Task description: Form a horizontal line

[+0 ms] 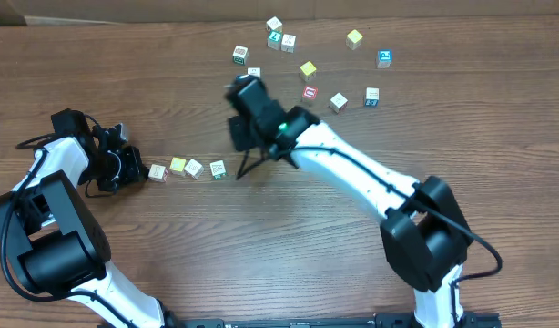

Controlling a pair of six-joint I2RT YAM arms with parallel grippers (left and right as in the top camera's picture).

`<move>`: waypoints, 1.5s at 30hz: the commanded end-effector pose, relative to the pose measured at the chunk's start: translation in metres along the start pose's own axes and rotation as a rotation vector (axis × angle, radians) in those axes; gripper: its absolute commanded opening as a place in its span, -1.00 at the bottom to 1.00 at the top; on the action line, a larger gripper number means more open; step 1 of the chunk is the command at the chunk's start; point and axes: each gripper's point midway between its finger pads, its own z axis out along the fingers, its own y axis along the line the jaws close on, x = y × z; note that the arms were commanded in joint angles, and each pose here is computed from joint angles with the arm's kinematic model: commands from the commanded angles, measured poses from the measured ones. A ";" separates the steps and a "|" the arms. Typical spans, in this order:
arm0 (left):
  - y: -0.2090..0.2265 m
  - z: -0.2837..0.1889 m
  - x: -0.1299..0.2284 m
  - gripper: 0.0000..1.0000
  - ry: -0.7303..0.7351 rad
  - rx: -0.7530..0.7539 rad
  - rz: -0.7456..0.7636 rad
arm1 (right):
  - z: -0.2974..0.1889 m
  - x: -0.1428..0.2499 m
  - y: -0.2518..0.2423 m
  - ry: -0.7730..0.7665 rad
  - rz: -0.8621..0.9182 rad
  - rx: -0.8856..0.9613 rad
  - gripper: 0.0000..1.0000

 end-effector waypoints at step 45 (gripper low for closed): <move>0.044 0.024 0.036 -0.92 0.127 -0.159 -0.060 | 0.057 0.098 0.066 0.344 0.077 -0.305 -0.93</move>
